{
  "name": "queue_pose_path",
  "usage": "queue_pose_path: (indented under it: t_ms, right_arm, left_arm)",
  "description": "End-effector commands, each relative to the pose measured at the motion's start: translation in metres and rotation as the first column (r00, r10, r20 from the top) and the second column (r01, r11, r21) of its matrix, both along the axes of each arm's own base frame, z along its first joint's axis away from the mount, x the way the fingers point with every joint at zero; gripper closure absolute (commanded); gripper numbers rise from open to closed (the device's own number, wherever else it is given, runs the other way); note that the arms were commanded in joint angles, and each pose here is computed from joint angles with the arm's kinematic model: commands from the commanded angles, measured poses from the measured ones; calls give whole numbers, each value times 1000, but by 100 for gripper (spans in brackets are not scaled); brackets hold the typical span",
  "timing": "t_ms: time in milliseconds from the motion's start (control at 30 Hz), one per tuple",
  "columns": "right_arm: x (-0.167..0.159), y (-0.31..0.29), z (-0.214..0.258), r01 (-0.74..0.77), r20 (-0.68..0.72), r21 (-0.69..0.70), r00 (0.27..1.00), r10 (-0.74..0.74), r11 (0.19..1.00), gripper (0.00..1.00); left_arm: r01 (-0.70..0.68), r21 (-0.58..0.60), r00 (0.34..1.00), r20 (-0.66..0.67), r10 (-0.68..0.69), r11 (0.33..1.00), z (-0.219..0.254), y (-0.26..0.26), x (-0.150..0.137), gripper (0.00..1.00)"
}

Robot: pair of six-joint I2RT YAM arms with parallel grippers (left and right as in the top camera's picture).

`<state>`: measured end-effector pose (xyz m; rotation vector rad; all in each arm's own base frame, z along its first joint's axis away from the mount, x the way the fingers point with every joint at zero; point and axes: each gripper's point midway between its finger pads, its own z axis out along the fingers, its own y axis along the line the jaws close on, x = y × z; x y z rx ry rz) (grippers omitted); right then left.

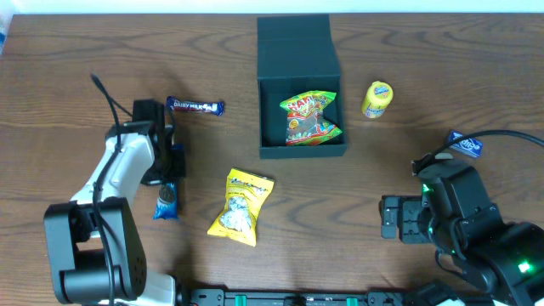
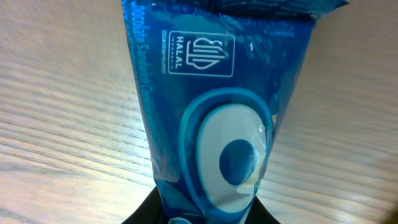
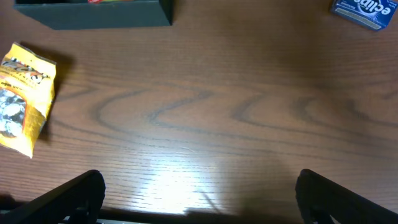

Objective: Pack container
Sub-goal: 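Lift the Oreo pack with the left gripper into the black box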

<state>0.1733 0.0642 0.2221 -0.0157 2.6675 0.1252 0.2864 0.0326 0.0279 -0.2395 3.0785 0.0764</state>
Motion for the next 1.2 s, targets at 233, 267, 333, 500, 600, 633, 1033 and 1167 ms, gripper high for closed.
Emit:
queue_pose_path:
  t_ms: [233,267,333,500,600,633,1033,1167]
  right_arm:
    - [-1,1,1,3,4,5,1000,-3,1000,1]
    - [-1,1,1,3,4,5,1000,-3,1000,1]
    - [-1,1,1,3,3,5,1000,-3,1000,1]
    - [-1,1,1,3,4,5,1000,-3,1000,1]
    - [-1,1,1,3,4,5,1000,-3,1000,1]
    - [-1,1,1,3,4,5,1000,-4,1000,1]
    - [-1,1,1,3,3,5,1000,-3,1000,1]
    - [-1,1,1,3,3,6,1000,-3,1000,1]
  left_arm:
    - [86,-48,981,181,-76,995,82,-75,52,94]
    - [98,-51,975,206,-85,994,89,-87,57,94]
    - [107,-69,964,251,-87,992,101,-107,64,94]
    - [48,-152,935,355,9,987,127,-147,84,94]
    - [31,-200,908,416,57,979,143,-162,97,94]
    - [22,-221,894,441,80,975,149,-166,104,94]
    - [17,-301,858,495,141,954,175,-187,143,95]
    - [23,-312,876,464,131,950,175,-197,155,95]
